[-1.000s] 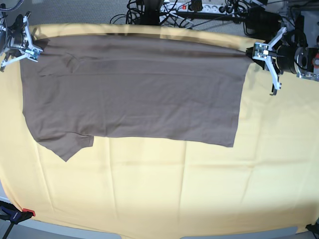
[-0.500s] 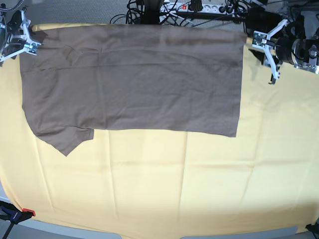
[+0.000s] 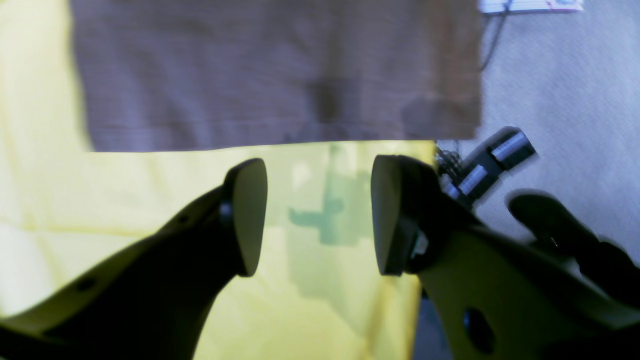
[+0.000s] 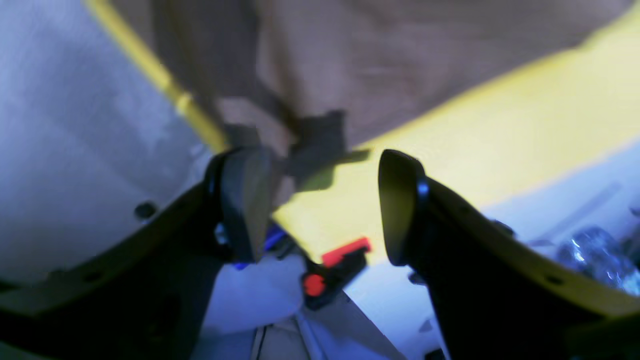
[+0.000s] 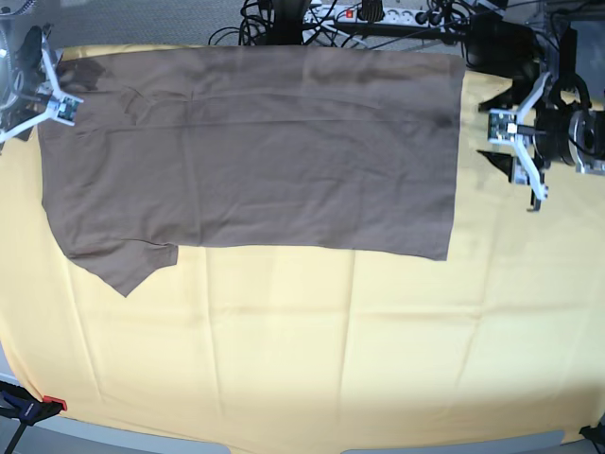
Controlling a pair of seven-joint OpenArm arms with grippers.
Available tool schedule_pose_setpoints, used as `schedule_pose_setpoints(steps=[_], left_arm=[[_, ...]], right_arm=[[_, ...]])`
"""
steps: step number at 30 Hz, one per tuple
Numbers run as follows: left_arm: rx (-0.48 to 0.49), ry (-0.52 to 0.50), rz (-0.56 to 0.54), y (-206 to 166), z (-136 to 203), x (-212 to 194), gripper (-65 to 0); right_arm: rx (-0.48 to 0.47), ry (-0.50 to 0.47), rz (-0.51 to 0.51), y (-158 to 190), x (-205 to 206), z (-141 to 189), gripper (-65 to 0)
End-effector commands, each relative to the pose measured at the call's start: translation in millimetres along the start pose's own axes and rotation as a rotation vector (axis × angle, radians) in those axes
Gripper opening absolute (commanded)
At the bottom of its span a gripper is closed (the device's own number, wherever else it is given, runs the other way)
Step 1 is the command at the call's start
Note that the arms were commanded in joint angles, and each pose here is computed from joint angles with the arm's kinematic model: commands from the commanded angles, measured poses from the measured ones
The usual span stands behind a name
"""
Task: Fold the T-shirt properly
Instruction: 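Release the shoulder edge and move both grippers toward the hem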
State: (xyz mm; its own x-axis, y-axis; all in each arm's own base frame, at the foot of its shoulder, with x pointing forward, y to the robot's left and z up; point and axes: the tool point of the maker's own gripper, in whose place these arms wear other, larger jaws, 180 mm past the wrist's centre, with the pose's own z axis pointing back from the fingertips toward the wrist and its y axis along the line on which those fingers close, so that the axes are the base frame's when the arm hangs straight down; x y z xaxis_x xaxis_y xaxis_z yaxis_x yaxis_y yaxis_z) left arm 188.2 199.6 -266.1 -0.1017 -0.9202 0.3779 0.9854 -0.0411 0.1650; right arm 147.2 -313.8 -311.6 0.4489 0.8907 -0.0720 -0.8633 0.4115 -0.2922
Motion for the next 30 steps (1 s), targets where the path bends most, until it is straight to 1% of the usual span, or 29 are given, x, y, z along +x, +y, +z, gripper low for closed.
schedule_pose_setpoints(steps=[1, 3, 5, 8, 11, 13, 16, 17, 19, 21, 23, 27, 30], left_arm=[[0.058, 0.013, 0.013, 15.4, 10.8, -4.1, -31.0], [0.104, 0.012, 0.051, 31.1, 14.3, -9.7, -31.0], [0.133, -0.007, 0.110, 45.9, 15.2, -15.8, -31.0], [0.174, -0.056, 0.240, 71.5, 12.3, -28.6, -31.0], [0.161, -0.121, 0.404, 92.5, 5.5, -43.6, -32.5], [0.171, -0.182, 0.559, 111.0, 2.4, -55.6, -32.5], [0.231, -0.308, 0.783, 145.6, 2.2, -74.4, -32.5], [0.260, -0.342, 0.843, 156.7, 2.2, -83.2, -32.5], [0.295, -0.375, 0.939, 170.6, -3.2, -99.3, -32.5], [0.276, -0.397, 1.027, 174.1, -16.8, -106.0, -32.5], [0.224, -0.408, 1.085, 171.2, -35.7, -103.0, -32.5], [0.143, -0.432, 1.102, 167.3, -70.5, -81.1, -32.5], [0.056, -0.414, 1.097, 156.8, -93.0, -63.0, -32.5]], right_arm=[[-0.056, 0.012, -0.004, -18.5, -3.3, 9.2, -28.8], [-0.095, -0.015, -0.055, -35.2, -4.2, 19.3, -28.8], [-0.131, -0.059, -0.129, -51.1, -3.4, 31.1, -28.8], [-0.178, -0.137, -0.224, -71.5, 0.3, 48.8, -28.8], [-0.221, -0.164, -0.268, -85.1, -2.3, 61.1, -28.8], [-0.238, -0.165, -0.279, -89.4, -4.7, 64.4, -28.8], [-0.237, -0.164, -0.284, -89.2, -5.7, 63.7, -28.8], [-0.236, -0.170, -0.288, -89.2, -5.4, 63.2, -28.8], [-0.234, -0.191, -0.302, -88.1, -3.6, 61.6, -28.8], [-0.231, -0.211, -0.315, -87.1, -2.0, 60.2, -28.8], [-0.233, -0.234, -0.315, -87.6, 1.7, 60.9, -28.8], [-0.242, -0.255, -0.327, -89.9, 4.6, 62.1, -28.8], [-0.242, -0.255, -0.327, -90.0, 4.7, 62.2, -28.8]])
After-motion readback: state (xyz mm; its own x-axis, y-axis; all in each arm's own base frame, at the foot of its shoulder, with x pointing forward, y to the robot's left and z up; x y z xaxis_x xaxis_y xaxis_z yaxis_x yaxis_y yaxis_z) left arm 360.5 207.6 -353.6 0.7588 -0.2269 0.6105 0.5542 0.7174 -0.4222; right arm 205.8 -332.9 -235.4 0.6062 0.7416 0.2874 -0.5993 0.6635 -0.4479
